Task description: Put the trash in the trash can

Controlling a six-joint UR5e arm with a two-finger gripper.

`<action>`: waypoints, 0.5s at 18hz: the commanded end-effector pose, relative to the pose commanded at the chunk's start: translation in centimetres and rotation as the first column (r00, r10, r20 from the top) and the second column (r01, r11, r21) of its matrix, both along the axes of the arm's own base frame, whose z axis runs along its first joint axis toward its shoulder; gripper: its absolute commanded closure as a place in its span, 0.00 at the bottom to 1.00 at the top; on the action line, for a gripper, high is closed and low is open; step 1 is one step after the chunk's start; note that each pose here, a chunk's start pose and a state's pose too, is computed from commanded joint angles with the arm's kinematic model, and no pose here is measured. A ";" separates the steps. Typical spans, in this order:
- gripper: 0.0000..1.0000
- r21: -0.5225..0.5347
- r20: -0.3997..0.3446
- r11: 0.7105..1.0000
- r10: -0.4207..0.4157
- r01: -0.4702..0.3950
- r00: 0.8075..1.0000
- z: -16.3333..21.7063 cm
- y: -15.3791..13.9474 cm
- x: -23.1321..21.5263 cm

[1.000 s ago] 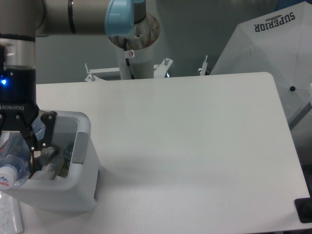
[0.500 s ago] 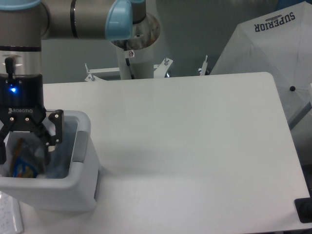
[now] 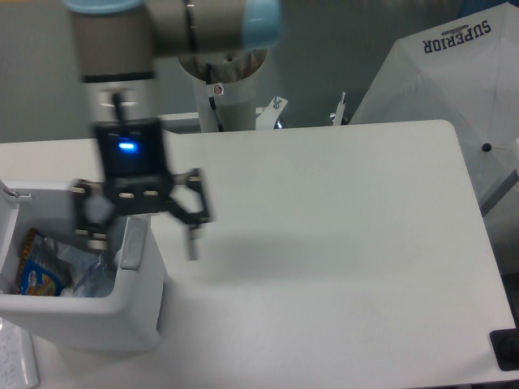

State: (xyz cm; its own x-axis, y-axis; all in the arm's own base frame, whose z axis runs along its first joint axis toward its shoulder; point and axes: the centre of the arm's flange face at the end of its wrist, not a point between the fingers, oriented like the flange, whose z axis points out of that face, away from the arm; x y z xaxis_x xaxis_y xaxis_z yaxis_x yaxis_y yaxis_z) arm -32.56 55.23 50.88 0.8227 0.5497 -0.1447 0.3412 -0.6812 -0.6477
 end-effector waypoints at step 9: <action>0.00 -0.281 -0.125 0.937 -0.247 0.205 0.961 1.3 -6.2 -3.1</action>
